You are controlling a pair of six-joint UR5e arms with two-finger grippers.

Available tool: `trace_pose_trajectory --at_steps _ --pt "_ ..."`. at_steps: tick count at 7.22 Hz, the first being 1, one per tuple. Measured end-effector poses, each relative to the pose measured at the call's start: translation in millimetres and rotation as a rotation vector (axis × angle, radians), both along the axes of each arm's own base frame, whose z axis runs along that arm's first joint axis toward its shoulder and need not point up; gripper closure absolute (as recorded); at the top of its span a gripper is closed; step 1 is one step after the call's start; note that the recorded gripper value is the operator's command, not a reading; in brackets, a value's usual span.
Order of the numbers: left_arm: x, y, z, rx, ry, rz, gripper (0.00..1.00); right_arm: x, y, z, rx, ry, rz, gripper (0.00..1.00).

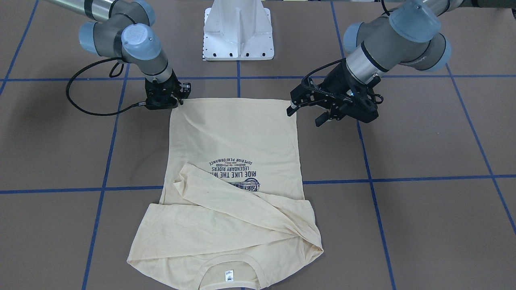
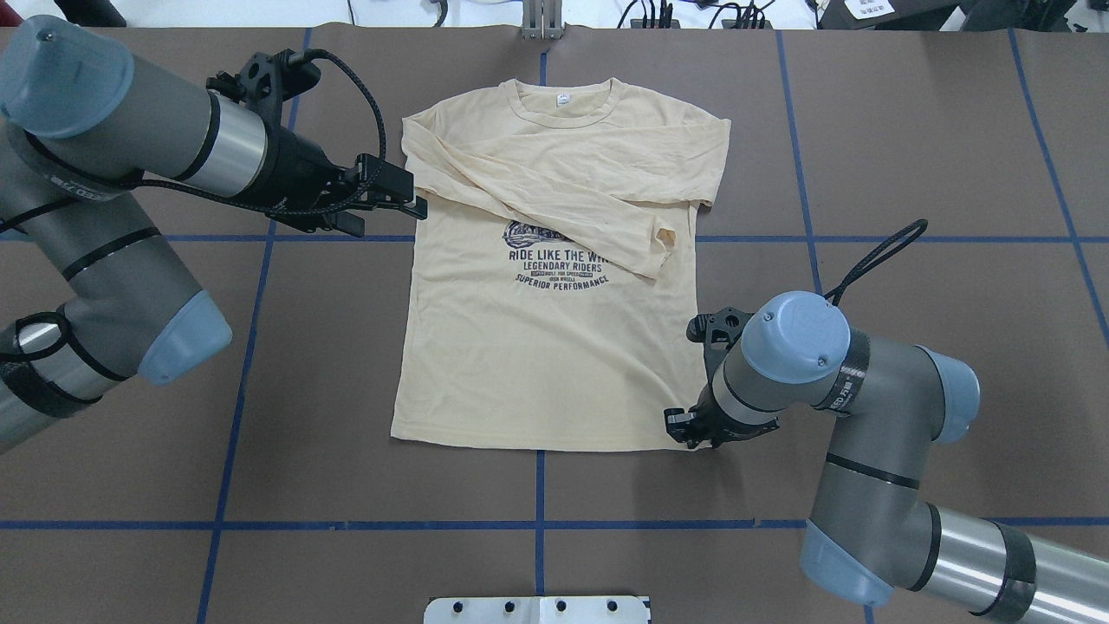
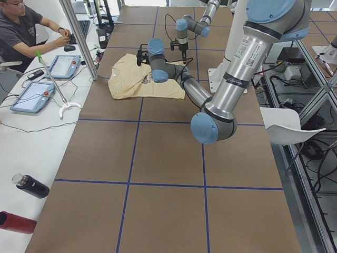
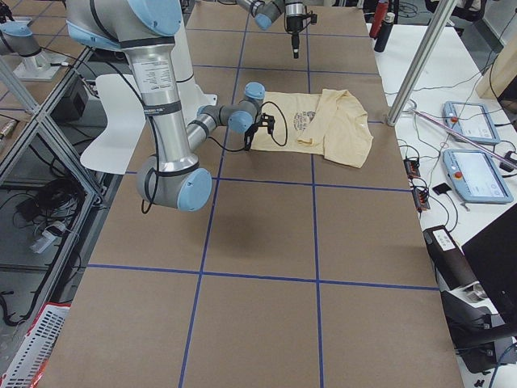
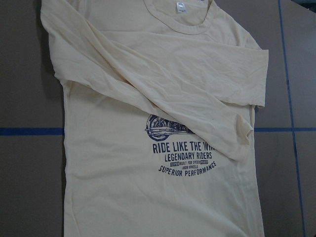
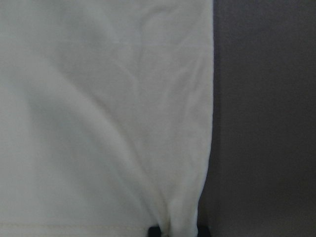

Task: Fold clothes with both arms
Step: 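Move the left gripper to its hem corner while the right gripper grasps its corner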

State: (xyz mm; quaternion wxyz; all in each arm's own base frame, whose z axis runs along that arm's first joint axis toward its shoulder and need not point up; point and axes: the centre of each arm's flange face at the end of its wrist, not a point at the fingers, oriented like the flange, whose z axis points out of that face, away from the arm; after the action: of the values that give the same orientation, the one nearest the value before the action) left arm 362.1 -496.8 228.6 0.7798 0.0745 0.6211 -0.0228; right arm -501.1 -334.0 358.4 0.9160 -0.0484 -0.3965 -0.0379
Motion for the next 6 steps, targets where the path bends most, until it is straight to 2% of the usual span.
trace_pose_trajectory --at_steps 4,6 --pt "1.1 1.6 9.4 -0.011 -0.011 0.001 0.00 14.2 -1.2 -23.7 0.012 -0.048 0.015 1.00" --pt "21.3 21.2 32.8 -0.054 -0.079 -0.008 0.00 21.9 -9.4 -29.1 0.006 -0.063 0.025 1.00"
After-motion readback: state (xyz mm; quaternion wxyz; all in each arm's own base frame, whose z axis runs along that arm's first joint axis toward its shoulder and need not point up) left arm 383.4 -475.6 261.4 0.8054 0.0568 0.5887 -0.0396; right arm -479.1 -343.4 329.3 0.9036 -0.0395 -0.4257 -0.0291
